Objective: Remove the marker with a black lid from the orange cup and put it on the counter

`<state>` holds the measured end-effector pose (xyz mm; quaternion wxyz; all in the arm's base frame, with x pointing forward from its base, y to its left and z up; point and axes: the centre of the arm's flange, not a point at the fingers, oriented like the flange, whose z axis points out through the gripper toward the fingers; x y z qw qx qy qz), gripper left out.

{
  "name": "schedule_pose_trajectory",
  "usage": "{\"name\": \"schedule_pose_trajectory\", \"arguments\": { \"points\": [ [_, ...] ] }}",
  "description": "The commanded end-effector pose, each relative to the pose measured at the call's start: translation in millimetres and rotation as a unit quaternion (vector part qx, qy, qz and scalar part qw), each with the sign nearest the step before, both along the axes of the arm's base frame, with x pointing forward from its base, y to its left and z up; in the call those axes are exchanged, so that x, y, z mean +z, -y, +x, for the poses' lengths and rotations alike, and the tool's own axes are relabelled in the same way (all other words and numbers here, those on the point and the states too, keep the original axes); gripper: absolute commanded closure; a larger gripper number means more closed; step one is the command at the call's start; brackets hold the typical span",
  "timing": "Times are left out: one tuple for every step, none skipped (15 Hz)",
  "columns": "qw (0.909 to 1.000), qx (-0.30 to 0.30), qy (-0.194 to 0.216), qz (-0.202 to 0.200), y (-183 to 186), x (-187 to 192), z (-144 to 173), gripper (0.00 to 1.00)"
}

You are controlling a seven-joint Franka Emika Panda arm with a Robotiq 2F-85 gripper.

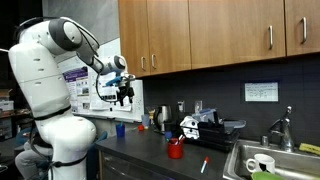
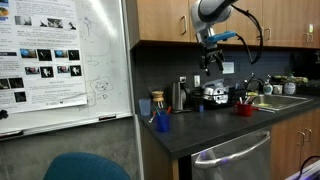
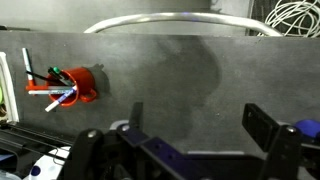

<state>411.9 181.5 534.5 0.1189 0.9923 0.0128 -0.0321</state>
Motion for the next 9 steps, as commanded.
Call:
{"name": "schedule_pose_trajectory", "arguments": {
  "points": [
    [0.9995,0.017,-0.005,0.025,24.7,-3.0,14.1,0.0],
    [0.9994,0.016,-0.004,0.032,34.0,-3.8,18.4,0.0],
    [0.9991,0.015,-0.005,0.039,44.5,-5.6,23.0,0.0],
    [0.9987,0.016,-0.004,0.049,56.3,-8.2,27.8,0.0],
    [0.9984,0.016,-0.001,0.055,65.4,-10.4,31.3,0.0],
    [0.9981,0.016,0.0,0.06,77.0,-12.6,34.9,0.0],
    [0.9978,0.015,0.002,0.065,85.9,-15.2,37.7,0.0],
    [0.9976,0.014,0.004,0.067,99.0,-18.7,39.3,0.0],
    [0.9976,0.012,0.007,0.068,108.9,-21.2,40.4,0.0]
  ]
}}
